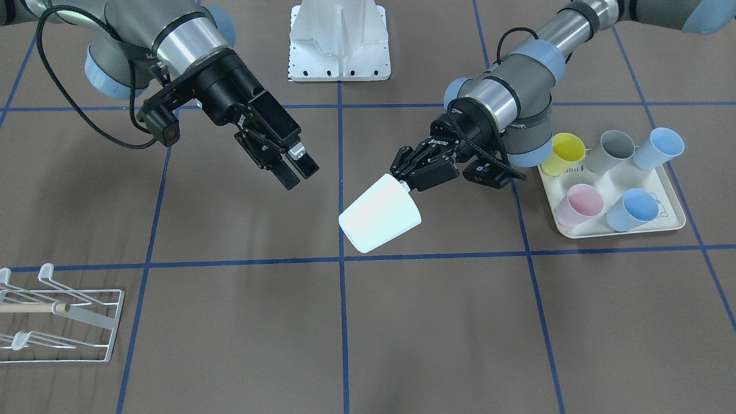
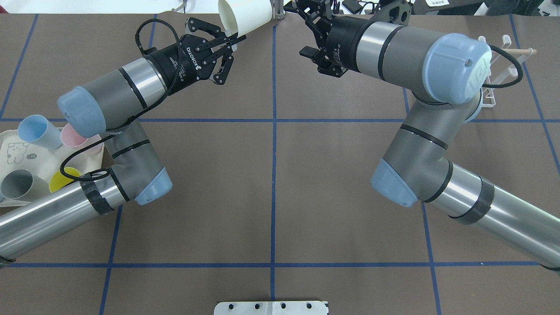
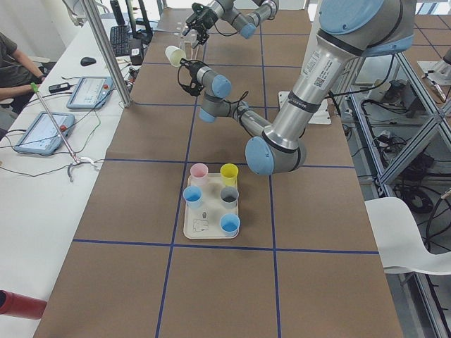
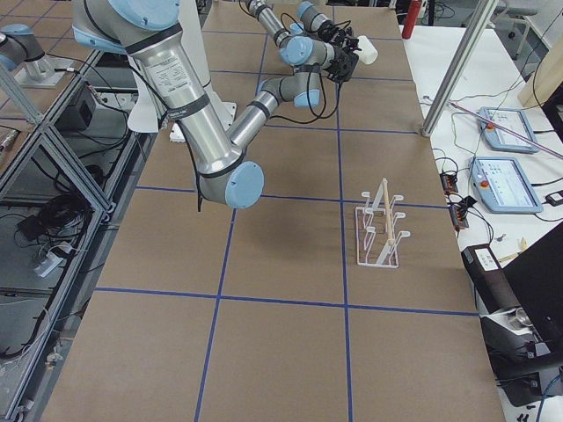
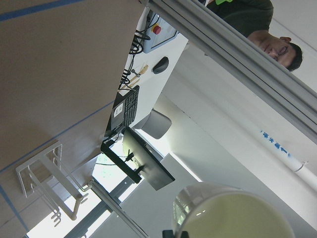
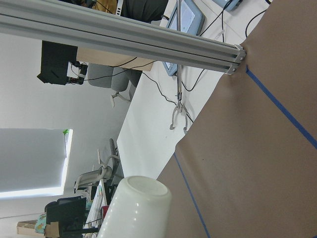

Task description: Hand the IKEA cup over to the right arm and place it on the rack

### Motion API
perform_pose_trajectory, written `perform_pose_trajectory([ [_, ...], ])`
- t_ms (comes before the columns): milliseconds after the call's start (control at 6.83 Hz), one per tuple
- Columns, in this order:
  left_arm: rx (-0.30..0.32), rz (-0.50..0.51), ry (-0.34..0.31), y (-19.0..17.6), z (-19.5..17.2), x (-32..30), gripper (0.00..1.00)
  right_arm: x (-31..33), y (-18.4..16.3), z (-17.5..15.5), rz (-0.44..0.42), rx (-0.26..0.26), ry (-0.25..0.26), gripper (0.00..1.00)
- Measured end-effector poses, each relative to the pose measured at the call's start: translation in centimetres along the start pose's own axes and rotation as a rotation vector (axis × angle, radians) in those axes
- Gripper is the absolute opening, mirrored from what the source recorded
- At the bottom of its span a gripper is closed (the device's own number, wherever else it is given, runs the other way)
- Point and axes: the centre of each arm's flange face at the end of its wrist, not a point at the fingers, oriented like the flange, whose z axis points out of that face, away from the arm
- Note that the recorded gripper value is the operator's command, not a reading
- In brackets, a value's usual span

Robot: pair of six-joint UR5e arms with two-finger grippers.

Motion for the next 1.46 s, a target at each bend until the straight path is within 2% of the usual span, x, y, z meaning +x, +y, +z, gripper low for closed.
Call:
perform_pose_trajectory([
  [439, -0.032, -0.032, 0.013, 1.3, 0.3, -1.7, 0.00, 0.2, 0.4, 1.3, 0.050, -0.004, -0.046, 1.00],
  [1463, -0.057, -0.055, 0.005, 3.3, 1.5, -3.7, 0.00, 0.5, 0.5, 2.0, 0.055, -0.004, -0.041, 1.00],
])
